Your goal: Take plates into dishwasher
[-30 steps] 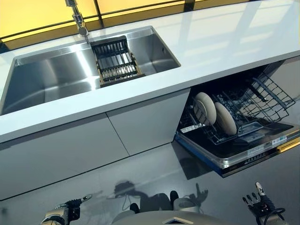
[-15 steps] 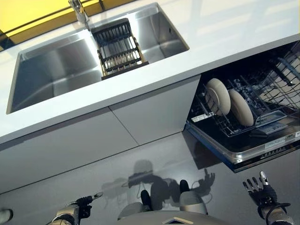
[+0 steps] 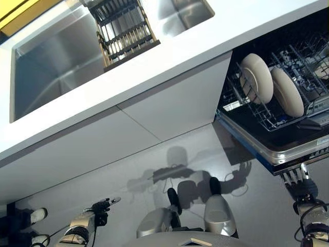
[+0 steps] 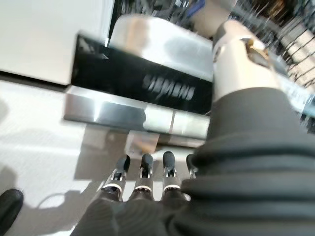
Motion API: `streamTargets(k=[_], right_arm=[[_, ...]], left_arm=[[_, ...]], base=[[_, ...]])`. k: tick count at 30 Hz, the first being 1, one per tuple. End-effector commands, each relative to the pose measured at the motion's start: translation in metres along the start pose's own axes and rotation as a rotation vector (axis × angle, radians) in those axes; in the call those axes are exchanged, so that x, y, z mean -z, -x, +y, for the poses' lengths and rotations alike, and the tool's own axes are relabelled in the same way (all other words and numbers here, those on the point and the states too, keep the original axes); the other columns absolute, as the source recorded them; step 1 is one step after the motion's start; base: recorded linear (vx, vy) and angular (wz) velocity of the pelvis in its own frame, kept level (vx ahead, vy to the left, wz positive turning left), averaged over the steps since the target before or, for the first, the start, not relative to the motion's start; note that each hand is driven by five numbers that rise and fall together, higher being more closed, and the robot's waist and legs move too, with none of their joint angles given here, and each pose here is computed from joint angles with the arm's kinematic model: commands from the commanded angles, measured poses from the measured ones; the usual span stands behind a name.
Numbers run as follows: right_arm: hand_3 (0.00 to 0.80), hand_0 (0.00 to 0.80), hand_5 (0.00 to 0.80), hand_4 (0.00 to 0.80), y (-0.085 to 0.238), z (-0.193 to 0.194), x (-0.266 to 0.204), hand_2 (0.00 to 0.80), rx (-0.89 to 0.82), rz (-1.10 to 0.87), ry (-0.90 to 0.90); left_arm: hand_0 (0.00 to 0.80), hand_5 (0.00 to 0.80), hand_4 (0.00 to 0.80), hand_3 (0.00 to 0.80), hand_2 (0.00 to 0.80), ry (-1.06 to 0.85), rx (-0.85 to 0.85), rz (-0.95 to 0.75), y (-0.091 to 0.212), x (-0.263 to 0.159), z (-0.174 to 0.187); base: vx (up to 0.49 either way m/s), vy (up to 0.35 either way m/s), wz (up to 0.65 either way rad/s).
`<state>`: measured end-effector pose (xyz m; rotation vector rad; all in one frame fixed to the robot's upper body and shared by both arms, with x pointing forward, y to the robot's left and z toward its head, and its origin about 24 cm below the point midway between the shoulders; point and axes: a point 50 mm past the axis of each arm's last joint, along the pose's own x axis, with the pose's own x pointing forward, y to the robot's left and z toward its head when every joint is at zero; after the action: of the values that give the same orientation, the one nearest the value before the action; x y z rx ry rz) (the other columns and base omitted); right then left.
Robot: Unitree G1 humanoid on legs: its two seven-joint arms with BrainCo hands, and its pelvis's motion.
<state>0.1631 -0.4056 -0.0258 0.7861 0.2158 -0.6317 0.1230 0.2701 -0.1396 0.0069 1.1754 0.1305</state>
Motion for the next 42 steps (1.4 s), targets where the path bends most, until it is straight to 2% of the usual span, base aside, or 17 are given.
streamTargets(k=[1,7,21,34,39,42], right_arm=[[0.000,0.000,0.000,0.000,-0.014,0.048,-0.043,0.000,-0.200,-0.175,0.001],[0.000,0.000,0.000,0.000,-0.019,0.109,-0.072,0.000,-0.389,-0.302,0.006],[0.000,0.000,0.000,0.000,-0.002,0.195,-0.093,0.000,-0.739,-0.395,0.046],[0.000,0.000,0.000,0.000,0.002,0.234,-0.078,0.000,-0.798,-0.371,-0.019],[0.000,0.000,0.000,0.000,0.000,0.239,-0.075,0.000,-0.770,-0.361,-0.017],[0.000,0.000,0.000,0.000,-0.006,0.231,-0.063,0.000,-0.682,-0.304,0.062]], left_arm=[[0.000,0.000,0.000,0.000,0.000,0.011,-0.015,0.007,-0.002,0.002,-0.004],[0.000,0.000,0.000,0.000,0.000,0.004,-0.014,0.008,-0.003,0.006,-0.015],[0.000,0.000,0.000,0.000,0.000,-0.073,-0.040,0.089,-0.002,0.031,-0.021],[0.000,0.000,0.000,0.000,0.000,-0.118,-0.123,0.175,0.004,0.050,-0.003],[0.000,0.000,0.000,0.000,0.000,-0.129,-0.137,0.188,0.005,0.052,0.001],[0.000,0.000,0.000,0.000,0.000,-0.142,-0.128,0.202,0.005,0.053,0.002]], base=[[-0.030,0.001,0.02],[-0.041,-0.014,0.01],[0.066,-0.056,0.03],[0.087,-0.072,0.08],[0.052,-0.013,0.14],[0.029,0.011,0.18]])
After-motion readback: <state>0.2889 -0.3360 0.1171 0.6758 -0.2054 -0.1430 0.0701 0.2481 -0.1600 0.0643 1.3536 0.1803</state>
